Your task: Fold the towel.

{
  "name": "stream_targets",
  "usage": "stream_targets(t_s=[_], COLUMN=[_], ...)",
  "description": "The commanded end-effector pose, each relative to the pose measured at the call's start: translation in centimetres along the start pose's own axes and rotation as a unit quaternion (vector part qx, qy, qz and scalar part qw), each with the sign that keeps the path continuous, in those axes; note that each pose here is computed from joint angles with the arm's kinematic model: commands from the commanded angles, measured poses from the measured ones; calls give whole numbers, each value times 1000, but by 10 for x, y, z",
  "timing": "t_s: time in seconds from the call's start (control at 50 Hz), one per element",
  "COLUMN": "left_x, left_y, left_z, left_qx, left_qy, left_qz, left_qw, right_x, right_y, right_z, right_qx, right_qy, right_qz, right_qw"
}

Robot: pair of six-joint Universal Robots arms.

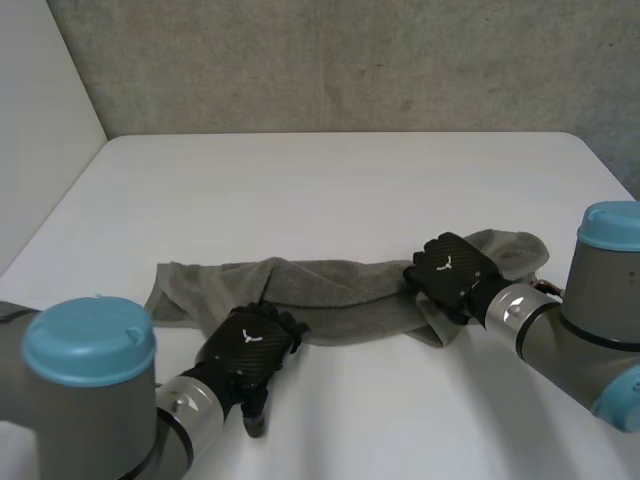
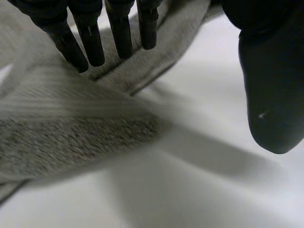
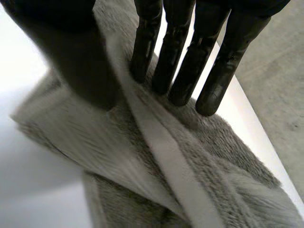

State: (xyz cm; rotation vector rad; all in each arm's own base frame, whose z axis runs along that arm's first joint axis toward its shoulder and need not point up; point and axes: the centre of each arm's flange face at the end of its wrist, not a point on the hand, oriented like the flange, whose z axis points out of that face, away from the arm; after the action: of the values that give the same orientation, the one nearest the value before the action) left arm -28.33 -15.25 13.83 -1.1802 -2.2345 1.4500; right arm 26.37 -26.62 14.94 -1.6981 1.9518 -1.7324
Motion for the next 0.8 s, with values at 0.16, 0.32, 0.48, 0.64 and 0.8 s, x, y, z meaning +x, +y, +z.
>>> stream_targets(t_s=[0.16, 0.32, 0.48, 0.64, 0.8], left_x=[-12, -26, -36, -50, -65], left_y=[3, -7, -8, -9, -14], left_z=[35, 48, 61, 67, 74], left_qx=[-9, 0, -4, -5, 27], left_qy=[-78, -122, -153, -190, -217], left_qz=[3, -2, -6, -12, -21], left_qw=[997, 992, 988, 982, 976], right_x=[42, 108, 124, 124, 120], right_y=[13, 30, 52, 56, 60], right_z=[3, -18, -22, -20, -17], right_qx=[9, 59, 41, 34, 27], right_qy=[78, 177, 205, 204, 200], right_qz=[187, 391, 395, 392, 395], right_qw=[979, 901, 895, 896, 896])
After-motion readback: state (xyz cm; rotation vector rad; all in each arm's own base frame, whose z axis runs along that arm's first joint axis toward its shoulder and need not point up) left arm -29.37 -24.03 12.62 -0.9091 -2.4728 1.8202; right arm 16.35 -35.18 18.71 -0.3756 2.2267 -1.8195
